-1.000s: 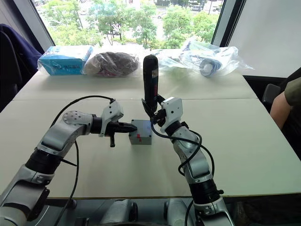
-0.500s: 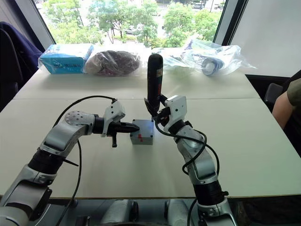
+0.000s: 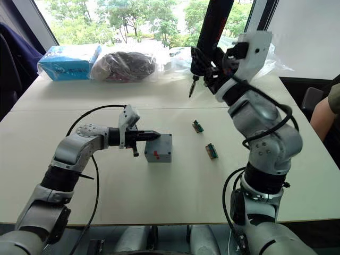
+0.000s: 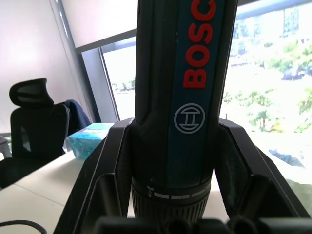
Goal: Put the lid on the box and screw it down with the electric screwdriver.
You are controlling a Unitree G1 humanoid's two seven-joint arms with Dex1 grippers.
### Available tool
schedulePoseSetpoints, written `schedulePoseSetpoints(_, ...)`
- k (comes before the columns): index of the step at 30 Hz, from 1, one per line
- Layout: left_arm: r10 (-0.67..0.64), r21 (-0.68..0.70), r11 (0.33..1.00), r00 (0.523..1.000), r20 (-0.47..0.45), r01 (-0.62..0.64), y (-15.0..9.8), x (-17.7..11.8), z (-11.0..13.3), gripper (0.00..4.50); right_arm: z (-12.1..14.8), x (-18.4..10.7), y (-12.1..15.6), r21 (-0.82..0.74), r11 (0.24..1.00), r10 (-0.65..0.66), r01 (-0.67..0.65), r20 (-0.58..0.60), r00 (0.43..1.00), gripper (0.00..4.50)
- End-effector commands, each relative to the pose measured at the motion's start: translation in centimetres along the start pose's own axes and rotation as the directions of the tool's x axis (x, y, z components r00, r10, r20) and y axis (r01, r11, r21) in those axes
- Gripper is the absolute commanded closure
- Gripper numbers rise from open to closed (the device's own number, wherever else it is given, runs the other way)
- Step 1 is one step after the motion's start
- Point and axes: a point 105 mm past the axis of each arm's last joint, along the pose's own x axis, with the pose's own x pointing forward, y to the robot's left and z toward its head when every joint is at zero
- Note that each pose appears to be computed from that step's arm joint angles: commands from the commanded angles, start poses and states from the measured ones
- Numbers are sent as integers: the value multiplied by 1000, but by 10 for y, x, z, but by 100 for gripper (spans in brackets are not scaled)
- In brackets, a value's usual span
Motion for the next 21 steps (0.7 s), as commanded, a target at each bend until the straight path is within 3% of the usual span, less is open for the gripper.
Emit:
schedulePoseSetpoints(1,-69,59,996,991,111,63,-13,-15,43,450,2,-18,-31,15,994,-105,108,-154,983,269)
schedulePoseSetpoints(4,-99,159,983,994,46,91,-23,-16,44,450,-14,-39,-61,-75,972,-233,221,-339,912,269)
schedulePoseSetpoints(6,-189,174,966,982,-24,191,-38,-19,44,450,-28,-66,-87,-79,948,-307,307,-469,828,269)
schedulePoseSetpoints(8,-314,180,928,944,-99,327,-59,-26,41,450,-43,-95,-103,-66,938,-314,341,-580,752,269)
schedulePoseSetpoints(12,-359,253,873,900,-247,417,-72,-31,26,450,-70,-152,-105,-26,948,-214,319,-790,574,269)
schedulePoseSetpoints(16,-364,270,860,891,-272,433,-72,-29,21,450,-82,-180,-114,-41,919,-230,391,-862,451,269)
schedulePoseSetpoints(21,-354,278,861,893,-277,427,-70,-27,17,450,-93,-188,-121,-43,889,-249,456,-881,403,269)
